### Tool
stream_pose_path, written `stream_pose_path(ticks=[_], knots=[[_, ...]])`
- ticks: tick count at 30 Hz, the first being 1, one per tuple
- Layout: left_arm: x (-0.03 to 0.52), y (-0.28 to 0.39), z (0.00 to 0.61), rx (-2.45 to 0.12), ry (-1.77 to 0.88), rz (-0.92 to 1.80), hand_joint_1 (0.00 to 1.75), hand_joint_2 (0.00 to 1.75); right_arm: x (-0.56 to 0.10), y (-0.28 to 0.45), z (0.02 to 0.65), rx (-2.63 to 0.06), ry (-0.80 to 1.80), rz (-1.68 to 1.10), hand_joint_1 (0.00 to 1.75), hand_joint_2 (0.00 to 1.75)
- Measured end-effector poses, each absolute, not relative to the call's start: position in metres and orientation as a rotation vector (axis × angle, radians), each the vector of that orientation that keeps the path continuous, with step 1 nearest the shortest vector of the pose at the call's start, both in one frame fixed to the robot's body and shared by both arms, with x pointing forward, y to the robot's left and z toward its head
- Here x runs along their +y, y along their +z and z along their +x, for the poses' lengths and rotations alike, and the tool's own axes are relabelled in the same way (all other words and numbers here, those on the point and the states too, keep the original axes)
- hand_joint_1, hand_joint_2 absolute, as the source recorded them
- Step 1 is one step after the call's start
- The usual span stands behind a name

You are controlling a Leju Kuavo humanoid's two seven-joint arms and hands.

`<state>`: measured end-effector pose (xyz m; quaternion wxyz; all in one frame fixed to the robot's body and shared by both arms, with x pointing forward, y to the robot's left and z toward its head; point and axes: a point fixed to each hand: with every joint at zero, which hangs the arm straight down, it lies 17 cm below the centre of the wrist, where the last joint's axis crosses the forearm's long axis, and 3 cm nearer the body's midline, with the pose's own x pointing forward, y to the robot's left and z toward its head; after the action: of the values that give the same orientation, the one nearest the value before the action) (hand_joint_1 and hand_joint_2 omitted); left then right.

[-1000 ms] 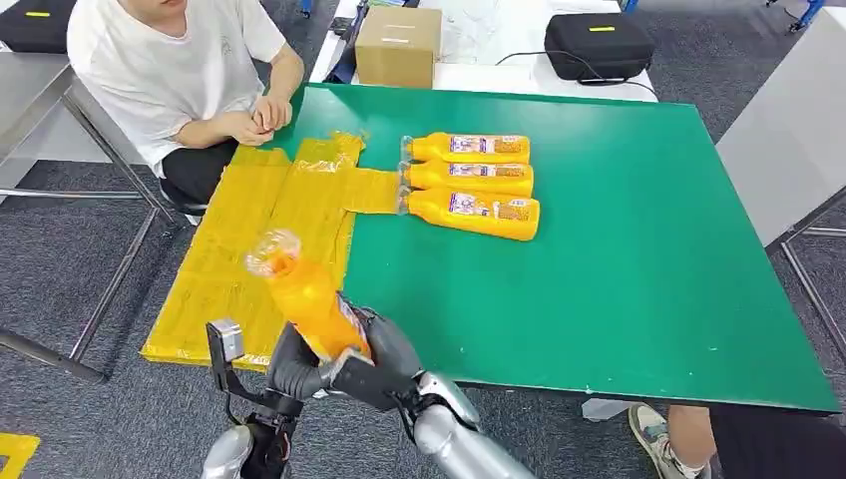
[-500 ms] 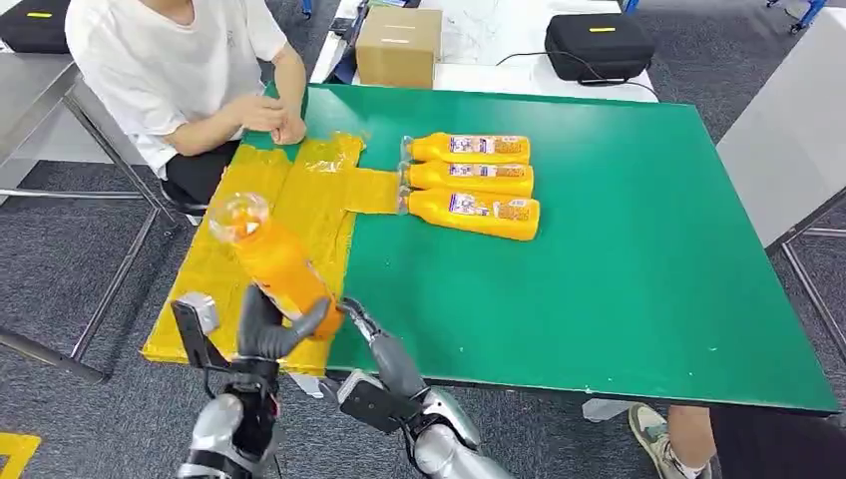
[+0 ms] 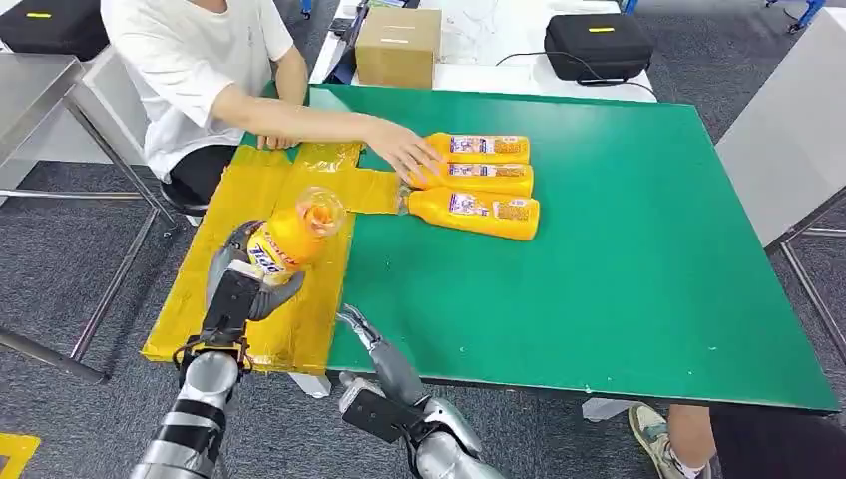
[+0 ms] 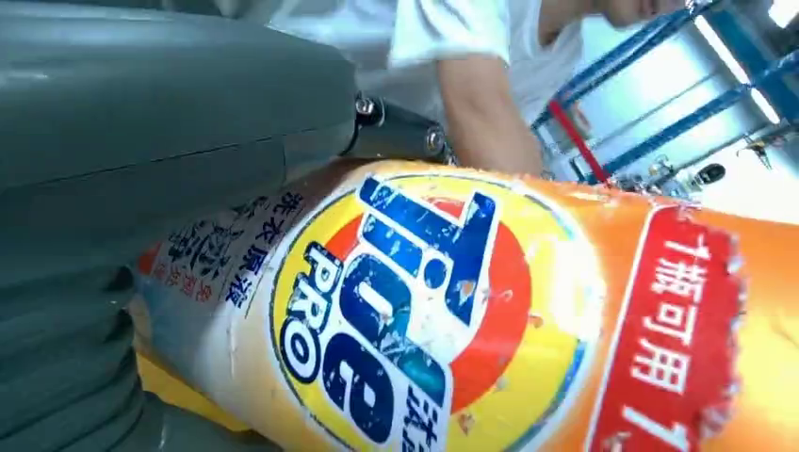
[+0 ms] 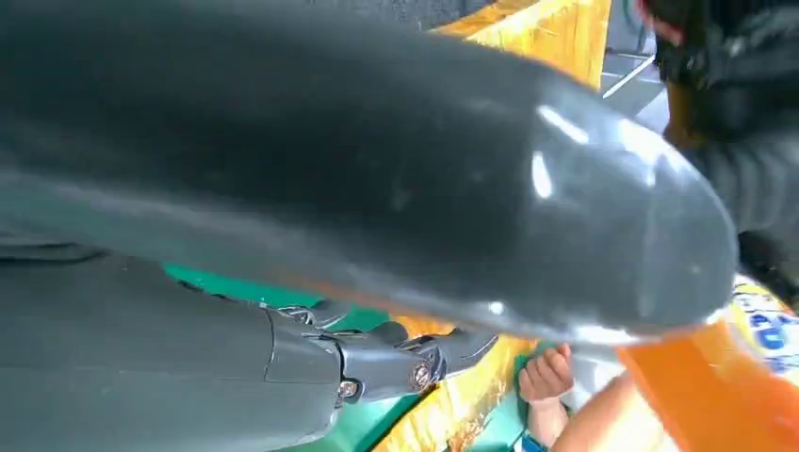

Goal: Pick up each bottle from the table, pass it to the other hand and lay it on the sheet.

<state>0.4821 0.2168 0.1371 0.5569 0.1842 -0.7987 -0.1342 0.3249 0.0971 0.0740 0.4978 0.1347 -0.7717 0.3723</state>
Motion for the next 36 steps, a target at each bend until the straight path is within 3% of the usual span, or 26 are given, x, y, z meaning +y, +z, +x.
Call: stream_pose_path(ticks=[7, 8, 22, 23, 24, 30, 36], knots=[[0.258, 0.106, 0.518, -1.729, -0.690, 0.779, 1.75, 1.75, 0.104, 0.094, 0.302, -1.925, 0.896, 0.425, 0.00, 0.00], [0.269, 0.097, 0.522, -1.688, -0.731, 0.799, 1.75, 1.75, 0.105, 0.102, 0.299, -1.945, 0.893, 0.440, 0.00, 1.75], [0.313, 0.025, 0.543, -1.277, -1.057, 0.775, 1.75, 1.75, 0.106, 0.159, 0.271, -2.074, 0.858, 0.570, 0.00, 1.75], [0.312, 0.026, 0.544, -1.277, -1.059, 0.759, 0.23, 1.75, 0.106, 0.159, 0.271, -2.074, 0.856, 0.571, 0.00, 1.75], [0.312, 0.025, 0.544, -1.277, -1.059, 0.745, 0.00, 1.75, 0.106, 0.159, 0.271, -2.073, 0.855, 0.571, 0.00, 0.00], [0.283, 0.026, 0.536, -1.373, -0.994, 0.450, 0.00, 1.75, 0.107, 0.159, 0.269, -2.047, 0.828, 0.628, 0.00, 0.00], [0.285, 0.026, 0.533, -1.391, -1.059, 0.456, 0.00, 1.75, 0.107, 0.158, 0.267, -2.033, 0.818, 0.660, 0.00, 0.00]])
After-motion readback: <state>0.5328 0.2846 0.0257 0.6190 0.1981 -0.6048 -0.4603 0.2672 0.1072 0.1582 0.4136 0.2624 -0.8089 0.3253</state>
